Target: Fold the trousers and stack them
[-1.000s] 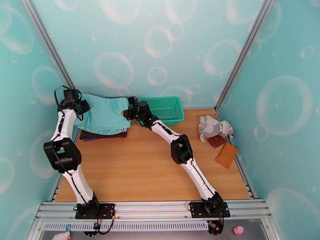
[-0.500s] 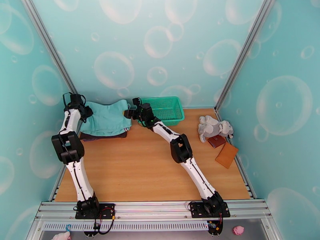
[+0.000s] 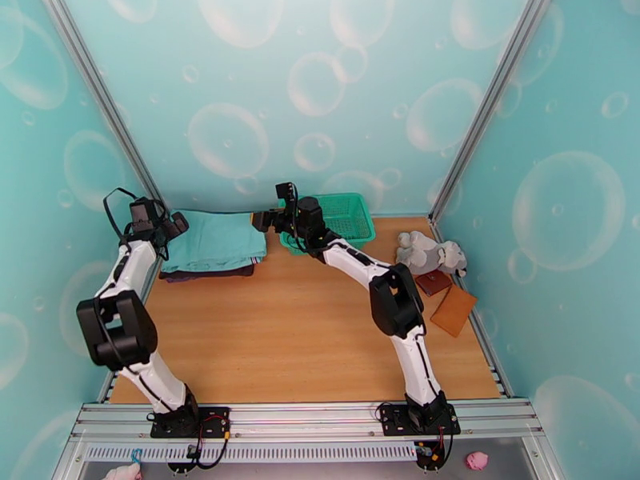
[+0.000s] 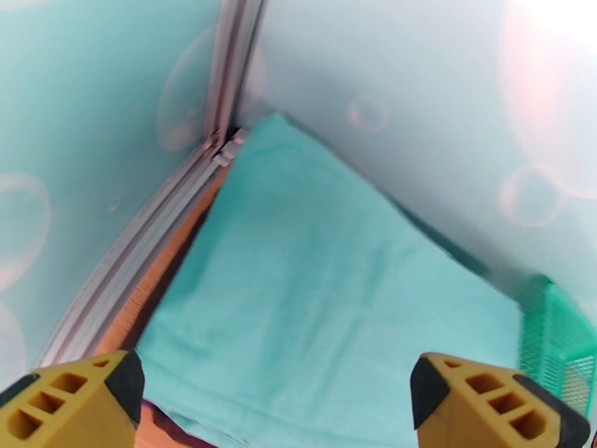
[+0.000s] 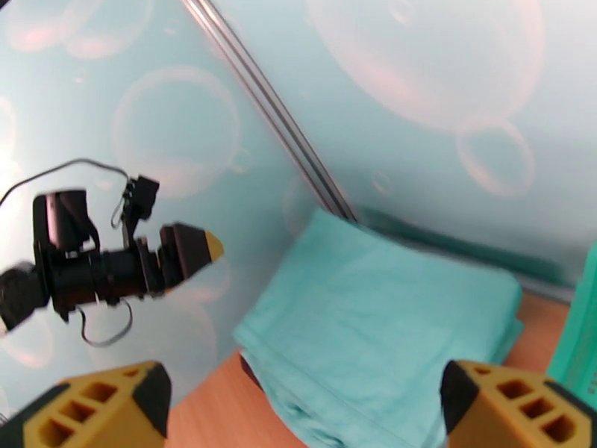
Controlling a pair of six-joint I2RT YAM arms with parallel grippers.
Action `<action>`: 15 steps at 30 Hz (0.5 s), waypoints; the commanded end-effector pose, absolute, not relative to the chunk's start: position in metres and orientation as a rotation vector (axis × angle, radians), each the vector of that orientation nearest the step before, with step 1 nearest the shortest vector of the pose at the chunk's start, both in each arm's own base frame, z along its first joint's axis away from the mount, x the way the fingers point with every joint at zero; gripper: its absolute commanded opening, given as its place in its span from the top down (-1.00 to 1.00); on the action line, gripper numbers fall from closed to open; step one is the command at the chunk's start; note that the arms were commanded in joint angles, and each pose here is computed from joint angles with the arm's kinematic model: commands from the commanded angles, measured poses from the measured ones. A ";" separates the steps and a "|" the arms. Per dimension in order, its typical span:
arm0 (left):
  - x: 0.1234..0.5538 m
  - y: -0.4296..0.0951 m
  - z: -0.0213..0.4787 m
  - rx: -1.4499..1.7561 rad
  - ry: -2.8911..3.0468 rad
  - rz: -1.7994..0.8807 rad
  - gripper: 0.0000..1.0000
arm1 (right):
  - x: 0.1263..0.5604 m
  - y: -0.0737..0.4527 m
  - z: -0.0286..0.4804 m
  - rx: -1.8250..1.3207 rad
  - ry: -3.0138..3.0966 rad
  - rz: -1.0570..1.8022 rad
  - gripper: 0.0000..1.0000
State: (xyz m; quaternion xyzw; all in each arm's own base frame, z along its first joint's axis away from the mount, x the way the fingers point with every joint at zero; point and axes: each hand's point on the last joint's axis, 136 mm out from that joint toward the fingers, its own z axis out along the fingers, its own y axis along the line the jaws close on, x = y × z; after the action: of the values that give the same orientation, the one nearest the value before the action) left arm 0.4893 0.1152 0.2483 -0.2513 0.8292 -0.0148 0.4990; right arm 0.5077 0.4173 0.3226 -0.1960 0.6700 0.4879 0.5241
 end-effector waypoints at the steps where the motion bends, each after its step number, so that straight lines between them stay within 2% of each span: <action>1: 0.477 0.101 0.262 -0.622 1.851 -0.144 -0.99 | 0.491 0.423 0.347 -0.539 1.481 1.234 -0.99; 8: 0.407 0.092 0.223 -0.593 1.828 -0.055 -0.99 | 0.455 0.388 0.403 -0.542 1.237 1.339 -0.99; 11: 0.374 0.104 0.204 -0.627 1.755 0.062 -0.99 | 0.455 0.367 0.414 -0.503 1.276 1.202 -0.99; 15: 0.344 0.121 0.172 -0.654 1.697 0.216 -0.99 | 0.476 0.318 0.403 -0.358 1.514 0.839 -0.99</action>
State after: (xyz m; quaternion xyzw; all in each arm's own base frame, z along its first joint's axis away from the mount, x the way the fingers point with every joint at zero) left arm 0.3487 0.1042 0.1499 -0.2826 0.7866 0.0392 0.5476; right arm 0.4777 0.3644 0.3655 -0.1882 0.6389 0.4729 0.5768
